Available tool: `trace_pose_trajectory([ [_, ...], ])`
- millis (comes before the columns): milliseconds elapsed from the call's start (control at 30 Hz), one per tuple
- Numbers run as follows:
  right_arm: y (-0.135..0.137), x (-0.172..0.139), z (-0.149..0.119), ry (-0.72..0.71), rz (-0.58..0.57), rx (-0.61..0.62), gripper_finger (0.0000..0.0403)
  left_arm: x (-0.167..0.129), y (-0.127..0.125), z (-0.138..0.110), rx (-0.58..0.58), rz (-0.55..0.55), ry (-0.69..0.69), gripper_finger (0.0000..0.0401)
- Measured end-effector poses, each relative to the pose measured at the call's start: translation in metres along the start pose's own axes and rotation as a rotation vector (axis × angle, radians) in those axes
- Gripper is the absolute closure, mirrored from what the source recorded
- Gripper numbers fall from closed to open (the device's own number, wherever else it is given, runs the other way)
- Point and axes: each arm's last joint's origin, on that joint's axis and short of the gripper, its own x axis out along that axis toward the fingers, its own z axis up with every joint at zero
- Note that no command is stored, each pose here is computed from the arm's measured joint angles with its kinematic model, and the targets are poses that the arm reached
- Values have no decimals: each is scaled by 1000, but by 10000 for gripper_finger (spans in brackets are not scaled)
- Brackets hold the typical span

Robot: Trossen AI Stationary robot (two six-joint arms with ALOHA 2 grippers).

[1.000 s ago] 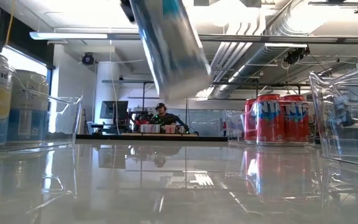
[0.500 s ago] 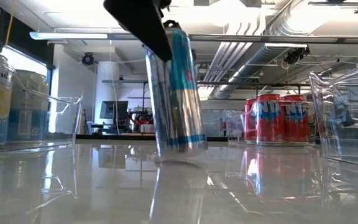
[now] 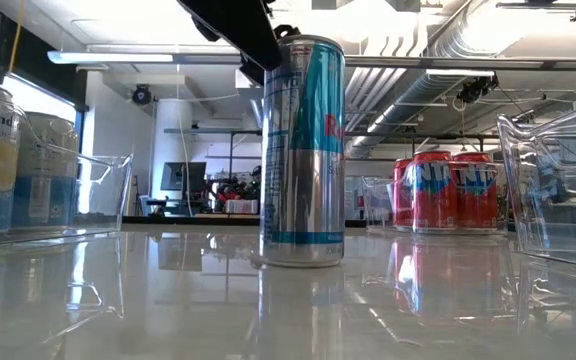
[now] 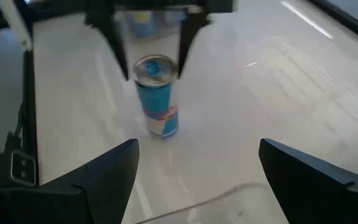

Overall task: Sort soda cans
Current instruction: Put the blue soda can into the bottom right transparent bin

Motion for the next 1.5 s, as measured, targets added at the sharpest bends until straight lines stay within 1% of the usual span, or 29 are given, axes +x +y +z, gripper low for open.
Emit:
trace_pose_trajectory([
  [167,7,27,22,32,128,-153,75,-15,-3,-1,-31,30,5,96],
  [300,12,60,41,28,268,-261,75,-35,-10,-11,-60,100,90,96],
  [400,9,89,51,9,275,-304,75,-51,-16,-21,-80,199,162,96],
  [467,4,108,55,15,266,-324,75,-58,-22,-27,-84,272,181,96],
  [533,0,124,57,32,281,-336,75,-62,-28,-34,-88,340,170,96],
  [667,-5,146,60,63,349,-341,75,-64,-39,-50,-99,429,131,96],
  [800,-7,158,56,108,399,-364,75,-61,-46,-64,-127,462,94,96],
  [933,-4,165,51,120,408,-396,75,-54,-50,-72,-142,460,85,96],
  [1033,-2,171,48,114,408,-396,79,-51,-50,-74,-145,458,72,96],
  [1133,1,175,48,89,414,-385,100,-49,-50,-76,-146,457,68,96],
  [1300,1,179,44,96,381,-385,177,-46,-49,-78,-148,459,70,96],
  [1367,1,179,45,92,364,-367,181,-46,-49,-77,-150,458,64,96],
  [1433,-1,174,48,95,322,-340,181,-46,-49,-78,-149,461,64,96],
  [1500,-2,162,58,95,286,-291,181,-46,-48,-77,-148,478,58,96],
])
